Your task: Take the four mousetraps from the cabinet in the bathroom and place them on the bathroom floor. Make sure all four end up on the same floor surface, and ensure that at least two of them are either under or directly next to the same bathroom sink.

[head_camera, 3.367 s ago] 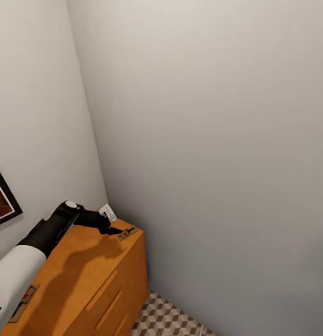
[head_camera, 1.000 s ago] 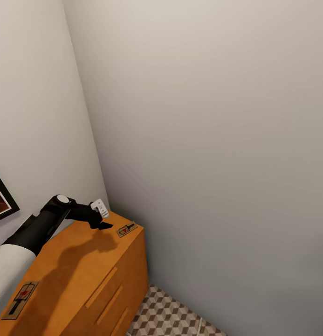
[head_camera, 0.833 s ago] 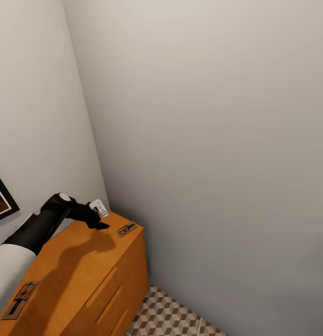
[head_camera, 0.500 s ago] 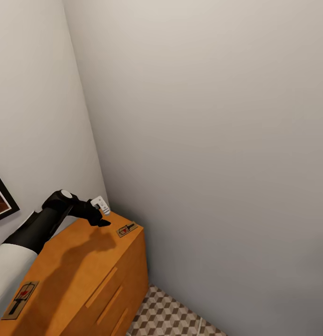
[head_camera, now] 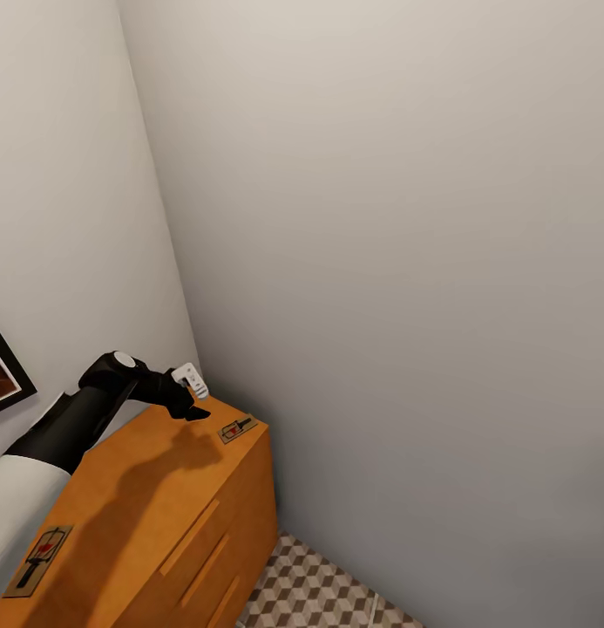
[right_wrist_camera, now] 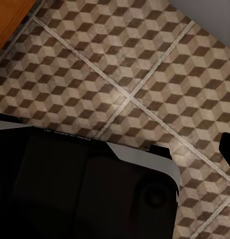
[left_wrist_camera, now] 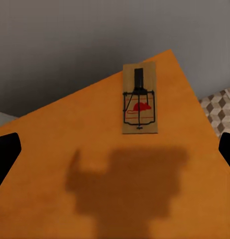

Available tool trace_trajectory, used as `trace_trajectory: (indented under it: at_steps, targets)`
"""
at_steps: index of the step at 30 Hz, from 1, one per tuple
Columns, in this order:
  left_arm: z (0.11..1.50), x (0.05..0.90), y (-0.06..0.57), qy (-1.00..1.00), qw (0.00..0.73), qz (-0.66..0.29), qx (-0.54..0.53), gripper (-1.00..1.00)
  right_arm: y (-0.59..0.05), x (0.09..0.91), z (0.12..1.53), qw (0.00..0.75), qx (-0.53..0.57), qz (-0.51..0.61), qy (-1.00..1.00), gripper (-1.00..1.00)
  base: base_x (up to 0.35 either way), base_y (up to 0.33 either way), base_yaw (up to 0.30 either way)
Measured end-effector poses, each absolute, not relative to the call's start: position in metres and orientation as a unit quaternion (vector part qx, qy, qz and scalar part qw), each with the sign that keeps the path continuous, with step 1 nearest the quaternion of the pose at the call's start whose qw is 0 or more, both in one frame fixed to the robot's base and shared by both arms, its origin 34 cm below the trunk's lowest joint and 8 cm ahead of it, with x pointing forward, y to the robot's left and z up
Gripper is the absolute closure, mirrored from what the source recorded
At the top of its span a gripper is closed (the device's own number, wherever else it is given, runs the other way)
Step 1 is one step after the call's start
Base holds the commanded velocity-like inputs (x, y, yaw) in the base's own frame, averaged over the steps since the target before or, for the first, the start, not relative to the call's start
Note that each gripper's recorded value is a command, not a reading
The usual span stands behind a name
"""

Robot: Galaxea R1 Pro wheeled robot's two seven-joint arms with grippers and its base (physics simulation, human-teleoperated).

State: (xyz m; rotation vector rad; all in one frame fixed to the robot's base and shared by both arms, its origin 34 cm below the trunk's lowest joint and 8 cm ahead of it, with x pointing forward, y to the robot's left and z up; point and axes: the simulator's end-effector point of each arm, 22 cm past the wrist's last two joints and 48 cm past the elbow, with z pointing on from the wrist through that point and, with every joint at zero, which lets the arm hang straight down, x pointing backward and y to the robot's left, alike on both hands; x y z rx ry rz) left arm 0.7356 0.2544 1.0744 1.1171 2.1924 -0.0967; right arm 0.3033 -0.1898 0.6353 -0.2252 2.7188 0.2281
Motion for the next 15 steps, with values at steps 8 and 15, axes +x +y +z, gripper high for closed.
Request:
trace_trajectory:
  at_steps: [8,15]
  targets:
    - [1.0749,0.7355,0.254,0.839,0.333,-0.037,0.428,-1.0,-0.1897,0.3034,0.6353,0.201,-0.081,0.082,0.973,-1.0,0.0,0.0,0.0]
    - [1.0743,0.7357,0.2527,0.838,0.333,-0.039,0.43,-1.0,-0.1898,0.3021,0.6346,0.199,-0.08,0.082,0.973,-1.0,0.0,0.0,0.0]
